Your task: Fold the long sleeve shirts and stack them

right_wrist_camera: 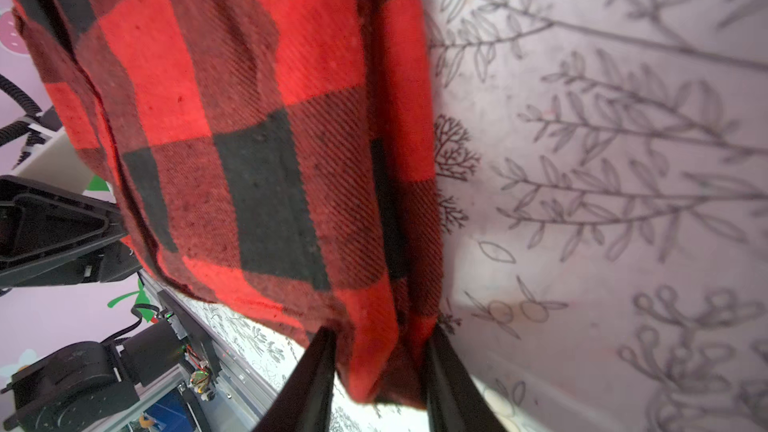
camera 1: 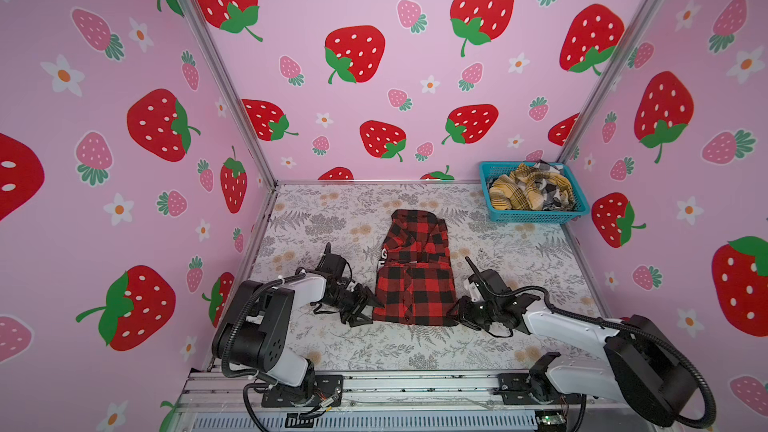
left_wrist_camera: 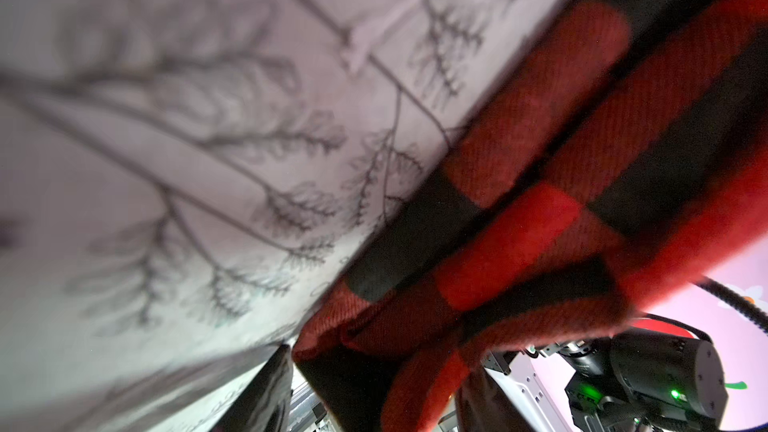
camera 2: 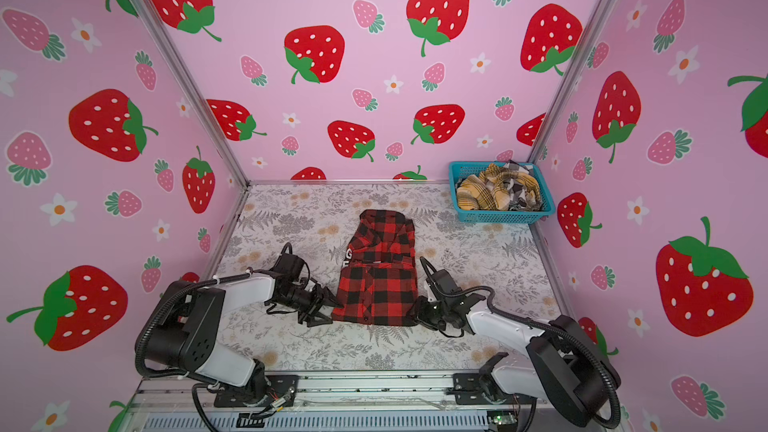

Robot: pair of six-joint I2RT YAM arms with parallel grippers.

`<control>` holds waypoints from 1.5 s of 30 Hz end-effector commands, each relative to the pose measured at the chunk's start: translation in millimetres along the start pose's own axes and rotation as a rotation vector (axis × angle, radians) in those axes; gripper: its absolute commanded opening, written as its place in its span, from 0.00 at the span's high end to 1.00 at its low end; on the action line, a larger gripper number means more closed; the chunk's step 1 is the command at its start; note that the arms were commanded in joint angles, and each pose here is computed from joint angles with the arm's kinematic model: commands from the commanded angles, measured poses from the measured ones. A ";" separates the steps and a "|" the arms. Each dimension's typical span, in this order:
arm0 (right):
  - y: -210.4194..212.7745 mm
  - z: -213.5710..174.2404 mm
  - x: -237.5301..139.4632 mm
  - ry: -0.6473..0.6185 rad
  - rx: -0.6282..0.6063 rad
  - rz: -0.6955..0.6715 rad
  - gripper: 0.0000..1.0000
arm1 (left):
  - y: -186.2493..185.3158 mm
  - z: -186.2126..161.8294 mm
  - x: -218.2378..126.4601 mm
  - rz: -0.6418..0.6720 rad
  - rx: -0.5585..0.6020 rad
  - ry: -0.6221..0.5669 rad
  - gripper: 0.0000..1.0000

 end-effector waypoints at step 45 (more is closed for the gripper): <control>-15.1 -13.2 8.2 0.035 0.092 -0.063 0.71 | 25.5 5.0 22.5 0.243 -0.023 -0.111 0.51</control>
Point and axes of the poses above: each gripper's point midway between its finger pads, its own x axis out along the fingers, its own y axis along the line the jaws close on, z = x × y, the point moved 4 cm from there along -x, back along the fingers, and after that the axes turned 8 degrees about -x, right-handed, at the moved point
